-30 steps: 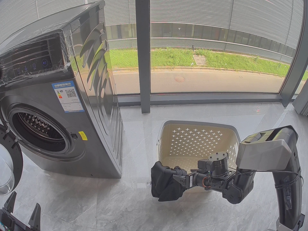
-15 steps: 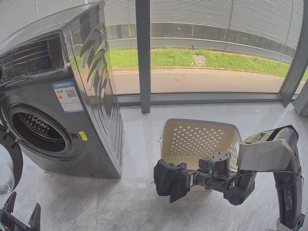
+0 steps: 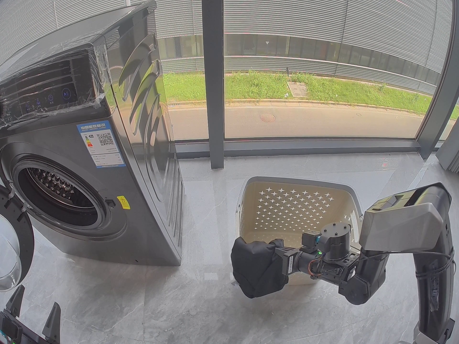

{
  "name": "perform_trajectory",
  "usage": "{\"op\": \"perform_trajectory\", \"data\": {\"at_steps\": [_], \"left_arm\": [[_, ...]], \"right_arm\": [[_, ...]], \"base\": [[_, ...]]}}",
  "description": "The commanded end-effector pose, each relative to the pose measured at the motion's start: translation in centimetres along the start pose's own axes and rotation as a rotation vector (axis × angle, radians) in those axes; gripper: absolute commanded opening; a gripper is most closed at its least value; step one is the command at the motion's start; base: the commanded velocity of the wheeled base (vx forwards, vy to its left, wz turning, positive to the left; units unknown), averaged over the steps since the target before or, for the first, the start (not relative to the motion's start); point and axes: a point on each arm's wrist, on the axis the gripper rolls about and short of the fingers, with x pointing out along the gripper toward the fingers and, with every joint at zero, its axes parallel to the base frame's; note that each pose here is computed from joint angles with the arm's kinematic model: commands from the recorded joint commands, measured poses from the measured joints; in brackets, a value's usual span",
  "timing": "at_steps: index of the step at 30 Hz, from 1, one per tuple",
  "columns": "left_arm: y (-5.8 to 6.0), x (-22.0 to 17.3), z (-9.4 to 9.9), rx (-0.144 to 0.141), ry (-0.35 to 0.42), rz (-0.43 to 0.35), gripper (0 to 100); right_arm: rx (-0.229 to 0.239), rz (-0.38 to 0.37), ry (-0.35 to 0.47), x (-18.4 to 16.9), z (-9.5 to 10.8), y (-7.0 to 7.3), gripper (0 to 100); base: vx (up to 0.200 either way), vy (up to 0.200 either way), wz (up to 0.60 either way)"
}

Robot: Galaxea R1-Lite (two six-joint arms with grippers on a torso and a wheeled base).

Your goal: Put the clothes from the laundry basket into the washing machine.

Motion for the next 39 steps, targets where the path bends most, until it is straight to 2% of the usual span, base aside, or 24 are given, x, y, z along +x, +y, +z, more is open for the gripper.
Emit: {"op": "perform_trajectory", "data": {"at_steps": [1, 6, 12, 13, 16, 21, 30, 39], "left_arm": [[0.0, 0.0, -0.5, -0.001, 0.000, 0.000, 100], [0.0, 0.0, -0.5, -0.001, 0.000, 0.000, 100], [0.0, 0.0, -0.5, -0.001, 0.000, 0.000, 100], [0.0, 0.0, -0.5, -0.001, 0.000, 0.001, 100], [0.0, 0.0, -0.5, -0.001, 0.000, 0.000, 100], [0.0, 0.0, -0.5, -0.001, 0.000, 0.001, 100], [0.0, 0.0, -0.5, -0.005, 0.000, 0.000, 100], [0.0, 0.0, -0.5, -0.010, -0.002, 0.001, 100]], "right_arm": [[-0.006, 0.014, -0.074, -1.5, 2.5, 0.7, 0], [-0.017, 0.046, -0.170, -3.6, 5.5, 2.1, 0], [-0.033, 0.106, -0.304, -7.3, 9.4, 4.7, 0], [-0.038, 0.119, -0.345, -8.4, 10.3, 5.5, 0], [-0.045, 0.158, -0.411, -10.3, 11.9, 7.1, 0], [-0.050, 0.213, -0.487, -13.5, 14.1, 8.8, 0], [-0.048, 0.221, -0.575, -15.9, 15.1, 8.5, 0], [-0.086, 0.207, -0.573, -16.0, 14.7, 8.4, 0]], "base": [[0.000, 0.000, 0.00], [0.000, 0.000, 0.00], [0.000, 0.000, 0.00], [0.000, 0.000, 0.00], [0.000, 0.000, 0.00], [0.000, 0.000, 0.00], [0.000, 0.000, 0.00], [0.000, 0.000, 0.00]]}}
